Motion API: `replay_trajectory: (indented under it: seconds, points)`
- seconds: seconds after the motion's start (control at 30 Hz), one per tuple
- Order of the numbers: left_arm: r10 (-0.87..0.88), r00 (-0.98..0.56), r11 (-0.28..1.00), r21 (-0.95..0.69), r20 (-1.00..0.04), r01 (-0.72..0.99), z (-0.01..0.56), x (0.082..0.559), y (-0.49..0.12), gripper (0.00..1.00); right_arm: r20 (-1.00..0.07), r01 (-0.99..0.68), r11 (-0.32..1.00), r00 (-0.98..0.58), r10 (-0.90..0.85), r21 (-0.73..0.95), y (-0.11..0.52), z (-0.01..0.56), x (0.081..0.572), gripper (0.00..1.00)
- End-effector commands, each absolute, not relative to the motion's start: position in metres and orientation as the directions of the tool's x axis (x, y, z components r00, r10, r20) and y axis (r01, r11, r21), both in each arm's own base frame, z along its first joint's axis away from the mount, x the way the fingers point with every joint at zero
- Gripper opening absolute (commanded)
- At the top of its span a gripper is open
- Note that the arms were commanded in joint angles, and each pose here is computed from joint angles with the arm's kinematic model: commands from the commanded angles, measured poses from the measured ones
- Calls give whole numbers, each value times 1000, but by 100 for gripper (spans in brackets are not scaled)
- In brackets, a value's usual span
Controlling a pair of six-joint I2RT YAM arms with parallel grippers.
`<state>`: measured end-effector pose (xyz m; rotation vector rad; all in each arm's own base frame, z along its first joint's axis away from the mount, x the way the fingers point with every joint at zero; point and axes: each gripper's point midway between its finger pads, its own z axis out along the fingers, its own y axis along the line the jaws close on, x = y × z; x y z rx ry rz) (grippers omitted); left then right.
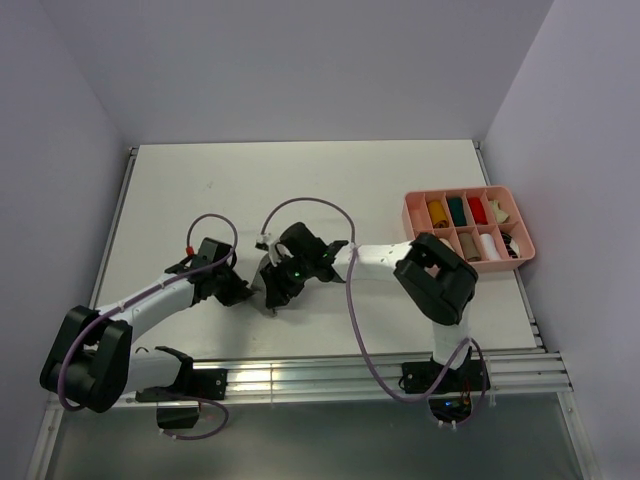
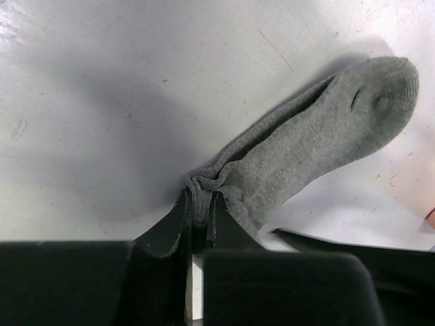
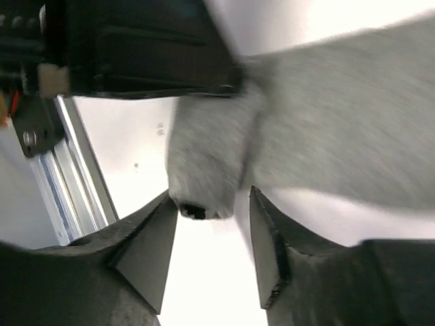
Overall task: Roll the socks
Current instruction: Roll the sock at the center of the board.
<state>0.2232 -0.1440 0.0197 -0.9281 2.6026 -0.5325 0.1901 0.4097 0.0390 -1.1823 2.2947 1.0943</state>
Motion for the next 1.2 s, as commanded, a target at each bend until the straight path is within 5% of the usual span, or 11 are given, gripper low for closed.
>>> replay_trajectory:
  seconds: [0.0, 0.37, 0.7, 0.8, 0.93, 1.17]
  points:
    - [-616, -766, 773, -328, -183, -543, -2, 201, -126, 1, -673, -715, 527, -668, -318, 460, 401, 85, 248, 54]
    - [-589, -780, 792, -347, -212, -503, 5, 207, -128, 1, -598, -499, 695, -792, -124, 517, 361, 66, 317, 59]
    - [-576, -788, 802, -338, -216, -493, 4, 209, -128, 1, -538, -545, 594, -816, -211, 592, 385, 42, 307, 54]
    - [-565, -797, 810, -327, -212, -487, 3, 210, -128, 1, -512, -525, 610, -831, -217, 594, 380, 29, 302, 39]
    - [-552, -796, 825, -303, -249, -477, 7, 218, -124, 0, -499, -484, 637, -848, -175, 599, 362, 26, 306, 0]
    - [-482, -829, 871, -251, -283, -421, 15, 230, -121, 1, -479, -389, 736, -872, -100, 554, 316, 19, 320, 0]
